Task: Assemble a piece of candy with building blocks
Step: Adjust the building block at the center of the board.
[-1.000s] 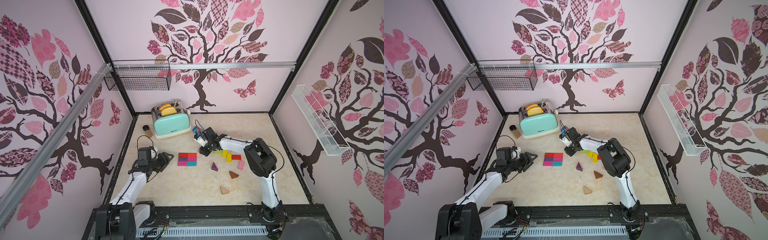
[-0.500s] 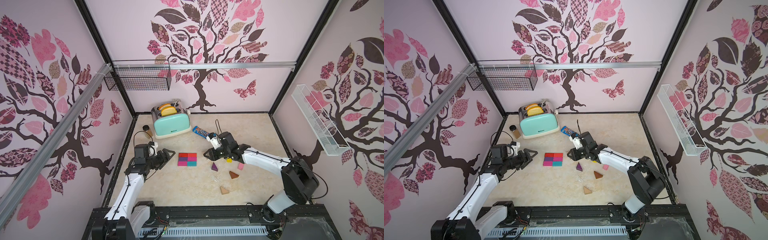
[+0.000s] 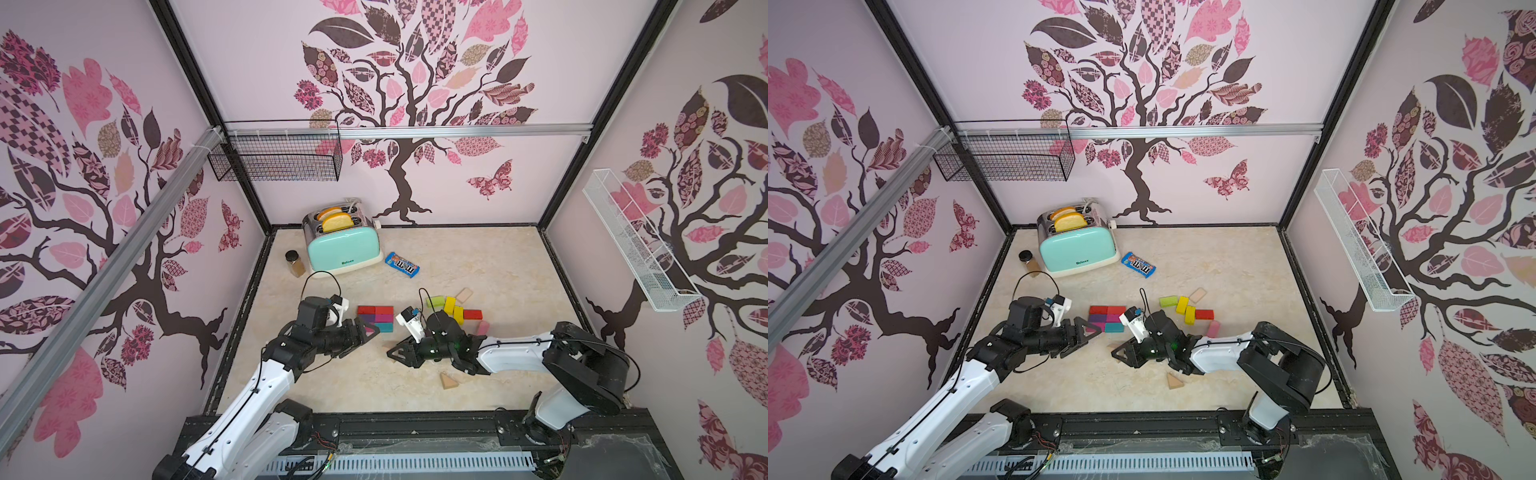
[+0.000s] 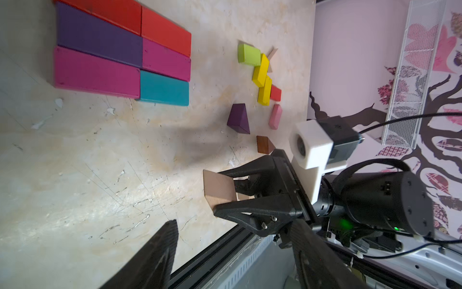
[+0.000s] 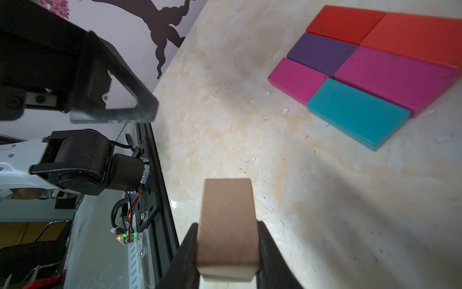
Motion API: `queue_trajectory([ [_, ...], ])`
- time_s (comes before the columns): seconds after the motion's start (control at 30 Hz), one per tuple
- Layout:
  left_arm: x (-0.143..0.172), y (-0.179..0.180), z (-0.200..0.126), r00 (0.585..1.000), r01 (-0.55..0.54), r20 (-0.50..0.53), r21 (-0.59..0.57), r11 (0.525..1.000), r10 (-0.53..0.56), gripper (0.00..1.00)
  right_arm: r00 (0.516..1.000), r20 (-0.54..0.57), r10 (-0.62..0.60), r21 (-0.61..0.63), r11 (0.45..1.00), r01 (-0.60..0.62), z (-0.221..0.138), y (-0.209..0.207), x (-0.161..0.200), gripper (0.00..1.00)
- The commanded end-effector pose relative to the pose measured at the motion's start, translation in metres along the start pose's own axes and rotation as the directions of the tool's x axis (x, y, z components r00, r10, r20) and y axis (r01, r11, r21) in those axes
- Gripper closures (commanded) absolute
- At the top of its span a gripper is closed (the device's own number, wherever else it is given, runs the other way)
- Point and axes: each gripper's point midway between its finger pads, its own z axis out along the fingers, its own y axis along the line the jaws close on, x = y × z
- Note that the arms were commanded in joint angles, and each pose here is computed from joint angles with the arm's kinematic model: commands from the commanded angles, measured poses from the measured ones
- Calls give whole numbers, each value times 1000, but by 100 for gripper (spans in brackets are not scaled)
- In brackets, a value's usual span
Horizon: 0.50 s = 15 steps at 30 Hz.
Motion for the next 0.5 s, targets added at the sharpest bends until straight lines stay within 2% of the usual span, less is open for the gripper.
queue_trajectory([
  [0.0, 4, 2, 9, 1000, 8, -4, -42, 999, -8, 25, 986, 133, -104, -97, 988, 117, 3, 32, -38, 93],
  [0.13, 12, 9, 22, 999, -12, -45, -106, 994, 7, 25, 979, 161, -122, -102, 985, 140, 3, 34, -42, 93],
  [0.47, 7, 4, 40, 998, -16, -61, -101, 995, 10, 30, 978, 153, -144, -94, 983, 160, 6, 30, -37, 93],
])
